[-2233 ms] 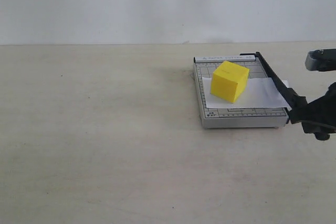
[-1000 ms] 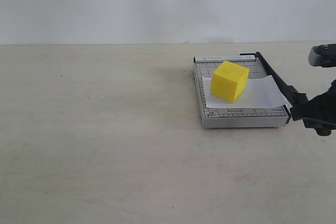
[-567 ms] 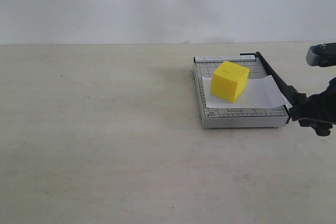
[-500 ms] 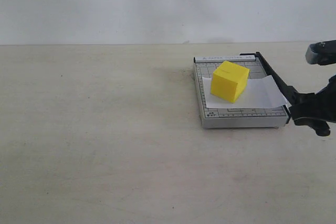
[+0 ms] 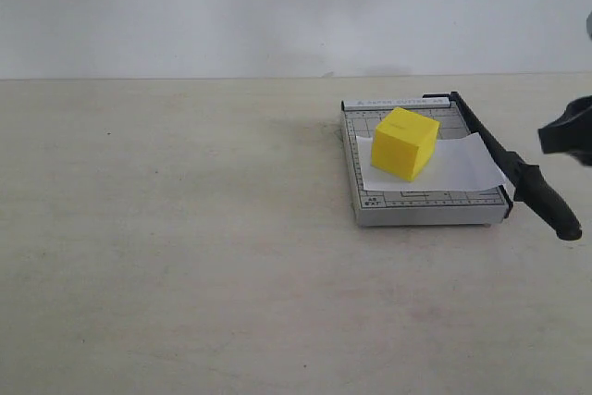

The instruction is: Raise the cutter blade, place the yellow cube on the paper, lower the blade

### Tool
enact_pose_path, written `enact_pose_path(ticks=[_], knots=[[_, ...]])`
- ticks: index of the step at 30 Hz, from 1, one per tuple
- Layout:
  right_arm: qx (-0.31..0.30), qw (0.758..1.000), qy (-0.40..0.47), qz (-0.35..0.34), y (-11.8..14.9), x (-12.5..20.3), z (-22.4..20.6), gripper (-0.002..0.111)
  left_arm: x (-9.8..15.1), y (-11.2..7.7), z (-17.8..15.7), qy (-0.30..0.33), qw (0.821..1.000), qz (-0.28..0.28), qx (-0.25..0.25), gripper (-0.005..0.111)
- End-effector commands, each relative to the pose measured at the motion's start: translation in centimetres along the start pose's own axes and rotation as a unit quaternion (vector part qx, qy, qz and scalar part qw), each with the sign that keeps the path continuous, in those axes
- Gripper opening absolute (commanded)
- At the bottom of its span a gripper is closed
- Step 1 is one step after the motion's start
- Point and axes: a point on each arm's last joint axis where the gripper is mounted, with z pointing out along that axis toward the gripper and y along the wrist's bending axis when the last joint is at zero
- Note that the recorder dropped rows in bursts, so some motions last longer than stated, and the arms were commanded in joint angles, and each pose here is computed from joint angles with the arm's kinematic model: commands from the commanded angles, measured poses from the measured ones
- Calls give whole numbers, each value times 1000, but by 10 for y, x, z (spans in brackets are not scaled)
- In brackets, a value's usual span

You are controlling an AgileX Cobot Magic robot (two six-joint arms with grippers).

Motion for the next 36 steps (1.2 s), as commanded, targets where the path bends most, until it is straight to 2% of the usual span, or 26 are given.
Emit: enact_pose_path(ticks=[1, 2, 5, 8, 16, 20, 24, 36], knots=[[8, 994, -110, -10, 7, -17, -51, 9, 0, 0, 0, -1, 1000, 4, -3, 5], [7, 990, -140, -7, 9, -20, -63, 0, 0, 0, 0, -1, 1000, 4, -3, 5], [9, 979, -204, -17, 15, -22, -97, 0, 0, 0, 0, -1, 1000, 4, -3, 5], [11, 969, -243, -37, 22, -9, -117, 0, 0, 0, 0, -1, 1000, 4, -3, 5], [10, 955, -295, -38, 39, 56, -139, 0, 0, 0, 0, -1, 1000, 4, -3, 5], [3, 947, -321, -11, 44, 77, -146, 0, 0, 0, 0, -1, 1000, 4, -3, 5], [-26, 950, -310, -6, 51, 93, -145, 0, 0, 0, 0, -1, 1000, 4, -3, 5], [-20, 947, -321, -4, 50, 93, -146, 0, 0, 0, 0, -1, 1000, 4, -3, 5]])
